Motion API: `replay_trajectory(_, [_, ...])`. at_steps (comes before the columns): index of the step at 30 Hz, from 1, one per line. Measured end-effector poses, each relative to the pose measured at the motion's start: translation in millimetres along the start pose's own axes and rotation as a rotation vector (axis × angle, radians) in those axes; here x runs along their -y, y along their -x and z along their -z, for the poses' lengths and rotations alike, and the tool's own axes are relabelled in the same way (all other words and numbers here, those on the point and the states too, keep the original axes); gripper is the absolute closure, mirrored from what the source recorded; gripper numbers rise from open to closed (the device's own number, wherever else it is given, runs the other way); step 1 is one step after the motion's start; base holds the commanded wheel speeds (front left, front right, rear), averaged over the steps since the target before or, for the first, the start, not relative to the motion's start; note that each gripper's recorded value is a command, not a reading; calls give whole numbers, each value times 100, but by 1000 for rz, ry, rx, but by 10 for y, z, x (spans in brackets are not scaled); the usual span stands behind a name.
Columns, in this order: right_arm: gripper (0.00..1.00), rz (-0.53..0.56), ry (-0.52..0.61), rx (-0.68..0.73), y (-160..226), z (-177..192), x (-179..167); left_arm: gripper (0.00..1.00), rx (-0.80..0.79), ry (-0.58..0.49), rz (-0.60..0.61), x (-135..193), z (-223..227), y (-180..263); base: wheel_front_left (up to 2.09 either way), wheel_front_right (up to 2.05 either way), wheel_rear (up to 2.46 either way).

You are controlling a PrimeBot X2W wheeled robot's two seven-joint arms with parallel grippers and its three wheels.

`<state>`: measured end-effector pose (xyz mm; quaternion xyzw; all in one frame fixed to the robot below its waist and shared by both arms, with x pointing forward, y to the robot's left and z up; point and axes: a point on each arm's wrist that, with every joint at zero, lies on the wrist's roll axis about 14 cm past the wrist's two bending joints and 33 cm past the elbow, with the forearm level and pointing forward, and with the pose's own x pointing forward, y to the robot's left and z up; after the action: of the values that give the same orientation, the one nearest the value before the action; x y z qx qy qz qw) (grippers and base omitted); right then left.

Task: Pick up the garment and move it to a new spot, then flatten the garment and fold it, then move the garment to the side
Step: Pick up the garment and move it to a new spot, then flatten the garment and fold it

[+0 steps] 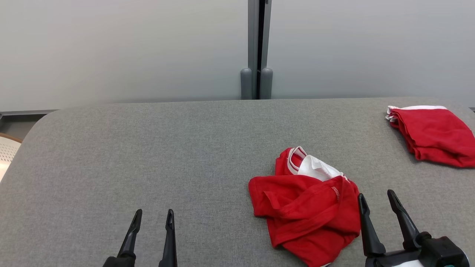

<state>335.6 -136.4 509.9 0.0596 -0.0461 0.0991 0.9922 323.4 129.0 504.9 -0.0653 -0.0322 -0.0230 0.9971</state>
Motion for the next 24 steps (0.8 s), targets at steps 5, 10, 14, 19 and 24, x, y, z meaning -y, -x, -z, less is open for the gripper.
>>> replay_trajectory(5, [0, -2, 0, -2, 17, 8, -11, 0, 9, 12, -5, -24, -27, 15, 0, 0, 0])
replay_trajectory(10, [0, -4, -2, -10, 24, 32, -21, 0, 6, 21, -1, 2, -20, 22, 0, 0, 0])
replay_trajectory(14, [0, -6, 1, -15, 21, 46, -21, 0, -3, 22, -2, 7, 4, 24, 0, 0, 0])
replay_trajectory(19, [0, -7, 6, -22, 16, 65, -9, 0, -9, 21, -1, 22, 25, 7, 0, 0, 0])
replay_trajectory(24, [0, -10, 8, -33, -20, 99, -3, 0, -27, 20, 44, 136, 88, -100, 0, 0, 0])
